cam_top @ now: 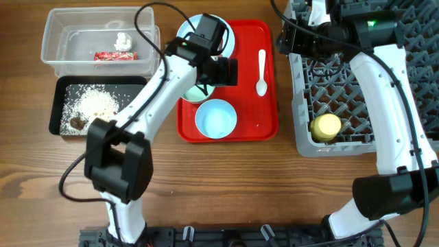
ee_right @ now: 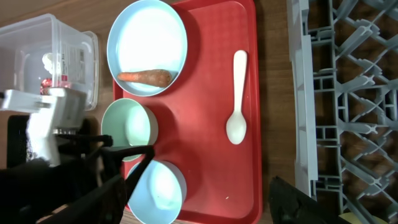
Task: Sort waste into correct bins and load items into the dishwasher rack
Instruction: 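Move the left gripper over the light-blue plate toward the carrot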
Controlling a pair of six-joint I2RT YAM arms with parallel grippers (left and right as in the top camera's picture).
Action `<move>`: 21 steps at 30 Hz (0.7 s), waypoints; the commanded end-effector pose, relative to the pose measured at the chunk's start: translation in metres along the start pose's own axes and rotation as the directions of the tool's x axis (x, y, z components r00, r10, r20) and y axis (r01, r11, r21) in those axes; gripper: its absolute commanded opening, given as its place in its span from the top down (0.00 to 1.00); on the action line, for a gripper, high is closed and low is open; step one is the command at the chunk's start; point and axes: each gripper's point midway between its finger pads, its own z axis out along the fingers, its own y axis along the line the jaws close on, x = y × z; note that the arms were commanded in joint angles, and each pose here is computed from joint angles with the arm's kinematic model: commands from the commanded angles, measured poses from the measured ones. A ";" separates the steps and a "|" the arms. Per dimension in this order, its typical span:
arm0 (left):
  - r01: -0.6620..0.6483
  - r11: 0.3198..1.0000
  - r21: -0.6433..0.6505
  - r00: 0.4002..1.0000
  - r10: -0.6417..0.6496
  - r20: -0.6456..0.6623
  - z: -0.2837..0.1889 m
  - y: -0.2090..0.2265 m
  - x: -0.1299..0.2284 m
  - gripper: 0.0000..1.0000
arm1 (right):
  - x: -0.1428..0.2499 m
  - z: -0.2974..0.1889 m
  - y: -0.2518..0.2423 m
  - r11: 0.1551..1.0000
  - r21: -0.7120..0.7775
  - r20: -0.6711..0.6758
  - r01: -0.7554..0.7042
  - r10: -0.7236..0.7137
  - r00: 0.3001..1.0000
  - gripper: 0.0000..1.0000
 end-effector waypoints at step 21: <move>0.204 0.961 -0.186 0.975 -0.183 0.123 0.027 0.051 -0.025 0.74 | -0.004 0.003 -0.008 0.999 0.041 0.005 0.024 -0.025 1.000 0.26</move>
